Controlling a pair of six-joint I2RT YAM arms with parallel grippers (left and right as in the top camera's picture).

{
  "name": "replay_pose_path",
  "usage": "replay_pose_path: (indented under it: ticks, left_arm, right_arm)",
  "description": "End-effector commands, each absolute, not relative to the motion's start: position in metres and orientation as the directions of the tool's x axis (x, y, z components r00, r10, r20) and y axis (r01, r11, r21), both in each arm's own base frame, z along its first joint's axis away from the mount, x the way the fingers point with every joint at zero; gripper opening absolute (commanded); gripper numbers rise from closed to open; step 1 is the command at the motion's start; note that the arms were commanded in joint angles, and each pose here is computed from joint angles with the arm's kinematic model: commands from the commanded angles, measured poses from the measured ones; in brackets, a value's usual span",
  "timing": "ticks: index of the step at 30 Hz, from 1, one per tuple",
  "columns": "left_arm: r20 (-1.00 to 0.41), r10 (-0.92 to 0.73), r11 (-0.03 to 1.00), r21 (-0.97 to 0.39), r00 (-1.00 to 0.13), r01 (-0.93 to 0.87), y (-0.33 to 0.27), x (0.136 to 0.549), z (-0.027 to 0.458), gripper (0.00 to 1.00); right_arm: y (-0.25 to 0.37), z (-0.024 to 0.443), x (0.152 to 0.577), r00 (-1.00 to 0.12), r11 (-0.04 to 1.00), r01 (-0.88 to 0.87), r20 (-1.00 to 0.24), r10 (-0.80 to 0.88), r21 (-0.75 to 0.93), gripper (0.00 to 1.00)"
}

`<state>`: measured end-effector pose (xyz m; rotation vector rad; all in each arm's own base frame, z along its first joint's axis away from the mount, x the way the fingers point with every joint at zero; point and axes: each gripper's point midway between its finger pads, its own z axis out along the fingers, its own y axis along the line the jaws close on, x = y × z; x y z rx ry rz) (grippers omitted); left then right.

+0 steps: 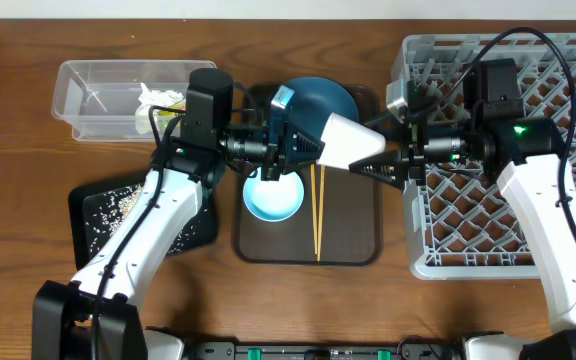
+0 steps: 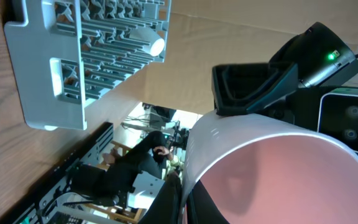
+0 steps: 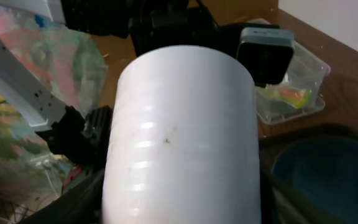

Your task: Sort waste into correct bins and load items into the dishwasher rack

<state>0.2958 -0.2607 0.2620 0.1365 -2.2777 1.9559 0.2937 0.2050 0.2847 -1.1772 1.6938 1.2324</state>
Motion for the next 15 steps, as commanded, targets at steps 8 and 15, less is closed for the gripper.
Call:
replay_pose_path:
  ticks: [8, 15]
  left_arm:
    - [-0.048, 0.055, 0.140, -0.989, -0.997, 0.055, -0.262, 0.296, 0.266, 0.25]
    - [-0.205, 0.057, 0.156, -0.965, -0.977, 0.211, -0.261, 0.299, 0.261, 0.33]
  right_arm:
    - [0.190, 0.254, 0.314, -0.557, 0.380, -0.815, -0.772, -0.307, 0.437, 0.39]
    - [0.144, 0.275, 0.329, -0.633, 0.591, -0.691, -0.744, -0.216, 0.416, 0.38]
